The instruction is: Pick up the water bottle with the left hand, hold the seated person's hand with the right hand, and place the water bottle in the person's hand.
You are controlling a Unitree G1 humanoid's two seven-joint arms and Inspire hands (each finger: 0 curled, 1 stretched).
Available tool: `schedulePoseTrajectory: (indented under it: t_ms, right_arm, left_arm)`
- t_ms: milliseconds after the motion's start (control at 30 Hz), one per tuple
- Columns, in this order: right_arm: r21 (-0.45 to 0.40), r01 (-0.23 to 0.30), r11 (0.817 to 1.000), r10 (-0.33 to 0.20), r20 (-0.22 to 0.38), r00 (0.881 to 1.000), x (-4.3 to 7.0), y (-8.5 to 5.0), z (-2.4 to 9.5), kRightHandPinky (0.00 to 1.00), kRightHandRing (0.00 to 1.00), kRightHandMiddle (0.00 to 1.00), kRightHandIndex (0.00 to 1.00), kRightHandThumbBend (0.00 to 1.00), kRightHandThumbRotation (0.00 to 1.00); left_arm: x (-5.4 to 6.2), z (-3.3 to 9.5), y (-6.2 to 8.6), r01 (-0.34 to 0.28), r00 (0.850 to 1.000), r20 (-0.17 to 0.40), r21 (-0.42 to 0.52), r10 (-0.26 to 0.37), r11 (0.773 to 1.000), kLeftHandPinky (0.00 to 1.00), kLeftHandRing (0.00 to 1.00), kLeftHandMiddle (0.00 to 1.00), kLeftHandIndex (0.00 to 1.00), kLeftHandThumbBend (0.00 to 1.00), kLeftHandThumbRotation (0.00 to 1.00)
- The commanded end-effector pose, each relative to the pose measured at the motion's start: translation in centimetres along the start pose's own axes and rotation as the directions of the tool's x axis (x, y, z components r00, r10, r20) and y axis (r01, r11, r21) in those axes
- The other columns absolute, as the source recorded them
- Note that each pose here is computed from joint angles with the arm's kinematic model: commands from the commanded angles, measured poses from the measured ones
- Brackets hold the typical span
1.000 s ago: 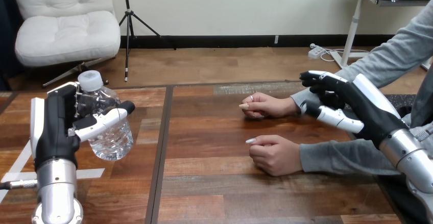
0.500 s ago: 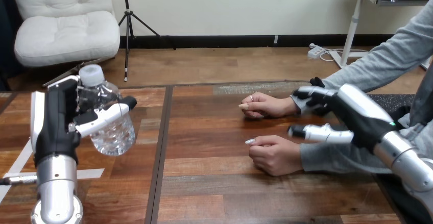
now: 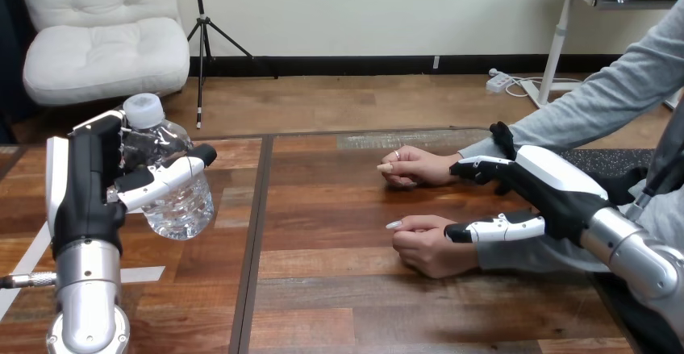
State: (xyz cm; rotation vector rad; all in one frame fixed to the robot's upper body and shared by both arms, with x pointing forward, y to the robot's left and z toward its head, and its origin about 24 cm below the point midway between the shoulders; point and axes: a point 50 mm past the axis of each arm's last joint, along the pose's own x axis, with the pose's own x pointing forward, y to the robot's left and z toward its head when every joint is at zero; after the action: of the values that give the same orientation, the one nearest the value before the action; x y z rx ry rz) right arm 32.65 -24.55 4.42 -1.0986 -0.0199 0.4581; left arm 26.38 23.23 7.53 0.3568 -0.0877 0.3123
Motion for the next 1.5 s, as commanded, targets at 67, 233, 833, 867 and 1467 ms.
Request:
schedulePoseTrajectory:
  t_ms: [67, 233, 833, 867, 1467]
  right_arm:
    - [-0.095, 0.067, 0.993, -0.064, 0.032, 0.997, 1.3, -4.5, 1.4, 0.78, 0.85, 0.85, 0.85, 1.0, 0.62]
    - [-0.114, 0.047, 0.992, -0.044, 0.03, 0.999, 1.5, -4.7, 1.5, 0.78, 0.85, 0.85, 0.84, 1.0, 0.58]
    - [-0.235, -0.022, 0.972, 0.017, -0.024, 1.0, 1.8, -5.0, 1.3, 0.82, 0.84, 0.84, 0.84, 1.0, 0.55]
    - [-0.238, -0.023, 0.971, 0.018, -0.024, 1.0, 1.8, -5.1, 1.3, 0.82, 0.84, 0.84, 0.83, 1.0, 0.54]
    - [-0.31, -0.075, 0.948, 0.054, -0.079, 0.995, 1.7, -5.6, 0.7, 0.82, 0.83, 0.84, 0.83, 1.0, 0.49]
  left_arm:
    - [0.6, 2.4, 0.4, -0.016, 0.994, 0.108, -0.016, 0.018, 1.0, 0.32, 0.38, 0.41, 0.43, 0.69, 0.0]
    - [0.6, 2.3, 0.4, -0.015, 0.994, 0.105, -0.023, 0.017, 1.0, 0.32, 0.38, 0.41, 0.43, 0.7, 0.0]
    - [0.3, 2.4, 0.5, -0.003, 0.993, 0.117, -0.03, 0.007, 1.0, 0.32, 0.37, 0.41, 0.42, 0.69, 0.0]
    - [0.3, 2.4, 0.5, -0.003, 0.993, 0.116, -0.03, 0.006, 1.0, 0.32, 0.37, 0.41, 0.42, 0.69, 0.0]
    - [0.0, 2.3, 0.8, -0.003, 0.994, 0.11, -0.024, 0.006, 1.0, 0.32, 0.37, 0.42, 0.43, 0.68, 0.0]
